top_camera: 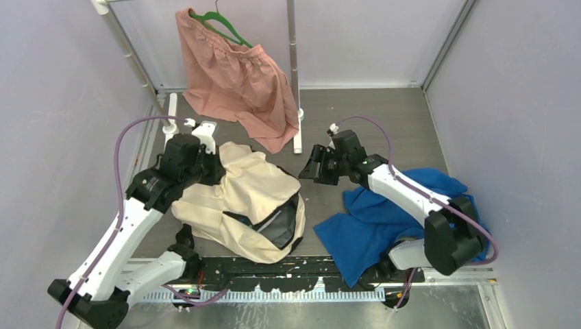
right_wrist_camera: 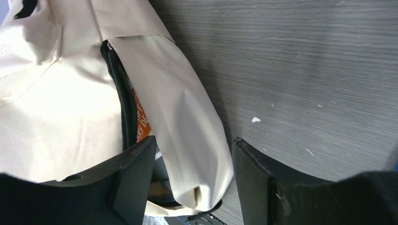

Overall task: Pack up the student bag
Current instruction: Adjust the student bag at the center of the board.

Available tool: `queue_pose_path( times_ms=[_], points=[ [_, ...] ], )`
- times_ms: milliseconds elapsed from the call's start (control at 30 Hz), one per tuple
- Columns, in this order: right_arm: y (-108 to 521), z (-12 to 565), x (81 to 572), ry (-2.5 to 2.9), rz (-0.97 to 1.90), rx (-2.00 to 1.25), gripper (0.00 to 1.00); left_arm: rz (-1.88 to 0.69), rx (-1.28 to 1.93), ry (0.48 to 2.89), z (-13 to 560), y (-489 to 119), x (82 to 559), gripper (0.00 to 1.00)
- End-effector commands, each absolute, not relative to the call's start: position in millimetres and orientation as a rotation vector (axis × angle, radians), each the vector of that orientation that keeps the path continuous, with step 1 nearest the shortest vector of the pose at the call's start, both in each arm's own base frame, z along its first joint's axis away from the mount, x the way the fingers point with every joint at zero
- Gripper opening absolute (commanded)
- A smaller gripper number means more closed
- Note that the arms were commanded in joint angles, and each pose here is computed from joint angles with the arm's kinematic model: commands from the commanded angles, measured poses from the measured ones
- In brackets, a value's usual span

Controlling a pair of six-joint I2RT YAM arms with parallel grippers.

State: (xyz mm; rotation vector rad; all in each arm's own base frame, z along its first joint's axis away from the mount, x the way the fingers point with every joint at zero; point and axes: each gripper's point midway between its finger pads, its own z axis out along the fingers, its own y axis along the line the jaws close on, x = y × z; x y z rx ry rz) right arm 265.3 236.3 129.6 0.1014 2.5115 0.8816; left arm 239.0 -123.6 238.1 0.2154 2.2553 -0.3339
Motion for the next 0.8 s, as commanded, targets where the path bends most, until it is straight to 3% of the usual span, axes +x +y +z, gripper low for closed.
queue_pose_path(
  times_ms=[0, 33, 67, 167, 333, 433, 567, 767],
  points=[
    [271, 130, 267, 2.495, 1.125, 0.030, 0.65, -0.473, 0.266, 2.082, 276, -135, 232, 0.20],
    [274, 124, 265, 2.509, 1.142, 0.026, 0.64, -0.476, 0.259, 2.098, 273, -134, 229, 0.39],
    [277, 116, 263, 2.531, 1.150, 0.015, 0.63, -0.469, 0.250, 2.113, 270, -133, 228, 0.48],
    [286, 108, 251, 2.566, 1.185, -0.047, 0.47, -0.410, 0.188, 2.162, 262, -122, 227, 0.58],
    [300, 98, 214, 2.613, 1.191, -0.211, 0.24, -0.257, -0.006, 2.255, 236, -95, 226, 0.56],
    [304, 87, 194, 2.651, 1.141, -0.260, 0.03, -0.174, -0.087, 2.363, 205, -85, 220, 0.56],
    [303, 79, 170, 2.676, 1.069, -0.315, 0.01, -0.105, -0.157, 2.459, 165, -80, 215, 0.54],
    [292, 73, 154, 2.682, 0.981, -0.366, 0.01, -0.309, -0.121, 2.503, 131, -114, 217, 0.48]
  ],
)
